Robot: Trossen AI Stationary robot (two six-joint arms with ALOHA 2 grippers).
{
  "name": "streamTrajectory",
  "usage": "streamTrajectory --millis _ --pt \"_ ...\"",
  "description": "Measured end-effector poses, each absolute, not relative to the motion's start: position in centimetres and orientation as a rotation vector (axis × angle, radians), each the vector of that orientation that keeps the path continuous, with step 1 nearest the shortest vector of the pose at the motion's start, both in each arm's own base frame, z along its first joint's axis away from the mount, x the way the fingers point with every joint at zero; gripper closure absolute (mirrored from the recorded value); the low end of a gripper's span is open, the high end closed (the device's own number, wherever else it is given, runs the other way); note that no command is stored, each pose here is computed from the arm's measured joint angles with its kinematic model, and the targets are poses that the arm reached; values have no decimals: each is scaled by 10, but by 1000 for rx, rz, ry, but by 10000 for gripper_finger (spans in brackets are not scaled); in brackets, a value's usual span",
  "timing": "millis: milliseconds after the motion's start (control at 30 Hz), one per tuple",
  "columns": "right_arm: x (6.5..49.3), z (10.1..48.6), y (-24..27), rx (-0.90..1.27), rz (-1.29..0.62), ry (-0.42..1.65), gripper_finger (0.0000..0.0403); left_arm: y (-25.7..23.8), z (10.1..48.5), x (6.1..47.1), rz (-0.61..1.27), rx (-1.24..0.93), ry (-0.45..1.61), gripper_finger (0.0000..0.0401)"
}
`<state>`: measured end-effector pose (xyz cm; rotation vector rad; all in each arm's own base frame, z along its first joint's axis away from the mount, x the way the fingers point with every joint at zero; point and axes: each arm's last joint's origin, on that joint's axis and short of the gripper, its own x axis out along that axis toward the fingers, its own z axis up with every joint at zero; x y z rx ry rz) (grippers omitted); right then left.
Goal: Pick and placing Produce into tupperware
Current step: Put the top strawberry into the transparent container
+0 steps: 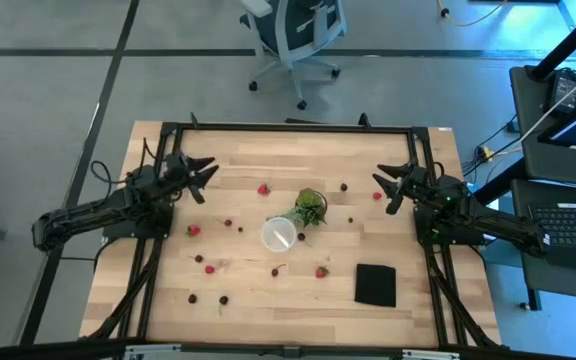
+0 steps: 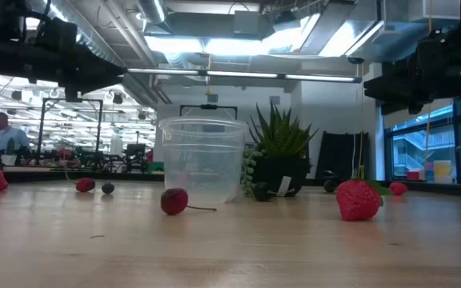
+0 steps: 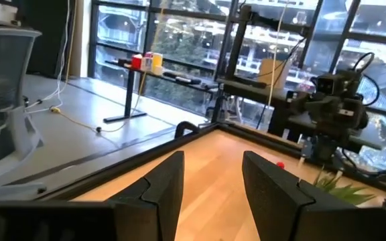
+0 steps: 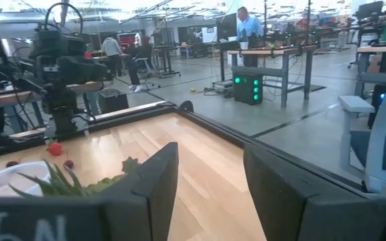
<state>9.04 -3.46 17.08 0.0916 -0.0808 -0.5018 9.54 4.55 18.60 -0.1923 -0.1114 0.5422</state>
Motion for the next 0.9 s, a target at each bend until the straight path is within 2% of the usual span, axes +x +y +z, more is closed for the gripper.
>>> streamTrajectory --millis 267,433,600,900 --pt "90 171 -35 92 -505 -83 231 53 237 119 485 -44 -10 256" --pt "90 173 -35 156 -500 -117 231 63 262 145 428 -71 101 256" --pt "90 181 -33 262 -449 -229 231 71 259 172 369 -114 293 256" --pt "96 195 -33 214 -379 -126 231 79 247 191 387 -215 373 256"
